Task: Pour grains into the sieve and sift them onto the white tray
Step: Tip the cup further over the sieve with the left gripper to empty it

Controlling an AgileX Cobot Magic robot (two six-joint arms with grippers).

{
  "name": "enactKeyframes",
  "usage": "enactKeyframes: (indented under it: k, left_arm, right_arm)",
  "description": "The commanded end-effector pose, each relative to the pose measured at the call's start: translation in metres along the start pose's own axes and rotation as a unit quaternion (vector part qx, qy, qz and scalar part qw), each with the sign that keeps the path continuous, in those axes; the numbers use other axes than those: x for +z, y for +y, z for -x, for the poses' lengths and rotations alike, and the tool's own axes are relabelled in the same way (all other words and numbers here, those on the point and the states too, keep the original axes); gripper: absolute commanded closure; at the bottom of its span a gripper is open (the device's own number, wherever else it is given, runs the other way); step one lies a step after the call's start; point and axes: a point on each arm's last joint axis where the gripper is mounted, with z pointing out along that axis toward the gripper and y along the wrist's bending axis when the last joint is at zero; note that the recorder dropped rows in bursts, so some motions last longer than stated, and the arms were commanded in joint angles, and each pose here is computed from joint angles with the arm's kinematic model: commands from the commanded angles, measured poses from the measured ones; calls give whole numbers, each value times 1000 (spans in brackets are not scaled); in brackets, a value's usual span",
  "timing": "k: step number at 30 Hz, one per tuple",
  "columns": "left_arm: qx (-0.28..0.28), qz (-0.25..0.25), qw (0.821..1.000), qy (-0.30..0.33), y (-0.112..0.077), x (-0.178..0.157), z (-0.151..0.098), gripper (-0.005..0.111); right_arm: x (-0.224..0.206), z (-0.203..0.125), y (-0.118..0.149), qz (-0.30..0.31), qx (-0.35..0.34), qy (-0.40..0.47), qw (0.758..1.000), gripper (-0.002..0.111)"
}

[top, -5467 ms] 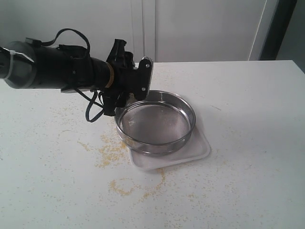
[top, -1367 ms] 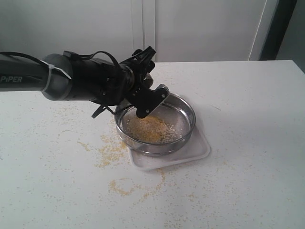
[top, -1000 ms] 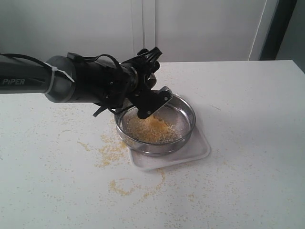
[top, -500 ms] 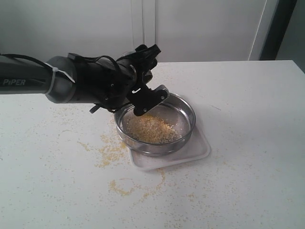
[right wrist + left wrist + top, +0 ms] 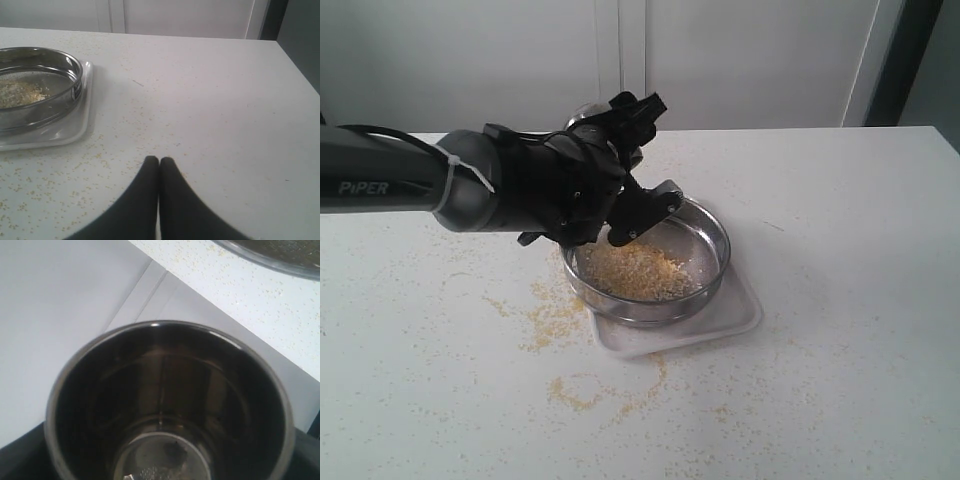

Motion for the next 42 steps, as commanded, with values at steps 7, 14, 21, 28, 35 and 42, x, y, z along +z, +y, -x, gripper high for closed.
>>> enactKeyframes:
  k: [7, 14, 21, 28, 35, 42]
  left_arm:
    - [11, 32, 999, -18, 17, -16, 19, 107]
    - [11, 14, 1000, 18, 13, -15, 13, 107]
    - [10, 0, 999, 47, 10, -15, 7, 107]
    - [-4, 8, 1000, -3, 12, -15, 16, 107]
    - [-62, 10, 998, -10, 12, -15, 18, 107]
    - [-184, -13, 981, 62, 6, -16, 5, 107]
  right_arm:
    - [0, 0, 0, -1, -5, -8, 1000, 108]
    - [0, 0, 0, -1, -5, -8, 1000, 108]
    - [0, 0, 0, -1, -5, -8, 1000, 108]
    - [0, 0, 0, -2, -6, -8, 1000, 108]
    - [0, 0, 0, -2, -6, -8, 1000, 108]
    - [0, 0, 0, -2, -6, -8, 1000, 108]
